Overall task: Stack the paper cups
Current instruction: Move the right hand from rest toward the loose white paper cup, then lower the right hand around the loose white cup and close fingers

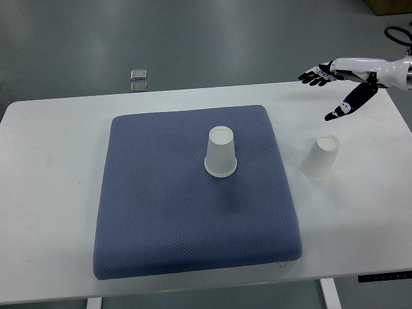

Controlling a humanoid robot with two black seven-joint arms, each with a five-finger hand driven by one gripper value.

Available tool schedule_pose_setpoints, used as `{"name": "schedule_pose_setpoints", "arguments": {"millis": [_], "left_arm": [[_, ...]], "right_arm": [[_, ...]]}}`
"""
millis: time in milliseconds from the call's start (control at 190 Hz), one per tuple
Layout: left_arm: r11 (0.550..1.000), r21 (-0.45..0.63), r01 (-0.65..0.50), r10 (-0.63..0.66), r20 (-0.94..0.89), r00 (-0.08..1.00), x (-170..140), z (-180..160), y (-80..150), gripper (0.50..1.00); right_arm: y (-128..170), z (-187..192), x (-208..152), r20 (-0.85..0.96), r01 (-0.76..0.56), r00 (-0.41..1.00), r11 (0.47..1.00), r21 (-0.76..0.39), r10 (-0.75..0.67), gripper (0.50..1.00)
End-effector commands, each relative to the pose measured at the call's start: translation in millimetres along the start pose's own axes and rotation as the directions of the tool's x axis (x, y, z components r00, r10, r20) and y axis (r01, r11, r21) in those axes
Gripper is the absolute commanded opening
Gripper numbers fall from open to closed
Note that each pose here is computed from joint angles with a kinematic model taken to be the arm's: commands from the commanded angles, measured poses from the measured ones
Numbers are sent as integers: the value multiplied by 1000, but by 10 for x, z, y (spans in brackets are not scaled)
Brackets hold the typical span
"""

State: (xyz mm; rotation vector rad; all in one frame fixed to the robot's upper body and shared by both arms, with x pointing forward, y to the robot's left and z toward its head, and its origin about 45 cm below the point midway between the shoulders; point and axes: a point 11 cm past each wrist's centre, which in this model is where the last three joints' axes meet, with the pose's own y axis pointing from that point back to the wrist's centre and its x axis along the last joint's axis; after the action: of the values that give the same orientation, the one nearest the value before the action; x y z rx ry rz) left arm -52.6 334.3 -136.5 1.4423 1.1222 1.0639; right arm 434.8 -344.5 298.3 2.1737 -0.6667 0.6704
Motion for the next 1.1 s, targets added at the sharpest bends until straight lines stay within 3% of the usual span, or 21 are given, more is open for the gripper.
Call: {"name": "schedule_pose_setpoints", "arguments": {"millis": [0,200,807,938,1097], "left_arm": [[1000,0,0,0,0,1000,0,-1,0,1000],[1000,0,0,0,0,1000,0,-1,0,1000],[1000,0,0,0,0,1000,0,-1,0,1000],[1000,0,0,0,0,1000,0,-1,0,1000],[1000,0,0,0,0,1000,0,-1,0,1000]], "right_arm": [[-30,40,-139,-64,59,996,998,-39,-61,915],[-124,231,-391,-48,108,992,990,-93,-113,915],[-355,767,-781,-85,-6,996,967,-253,-16,909],[-358,829,-784,-98,-29,995,962,-270,2,885],[-356,823,-776,-100,-32,995,963,-267,5,789]]}}
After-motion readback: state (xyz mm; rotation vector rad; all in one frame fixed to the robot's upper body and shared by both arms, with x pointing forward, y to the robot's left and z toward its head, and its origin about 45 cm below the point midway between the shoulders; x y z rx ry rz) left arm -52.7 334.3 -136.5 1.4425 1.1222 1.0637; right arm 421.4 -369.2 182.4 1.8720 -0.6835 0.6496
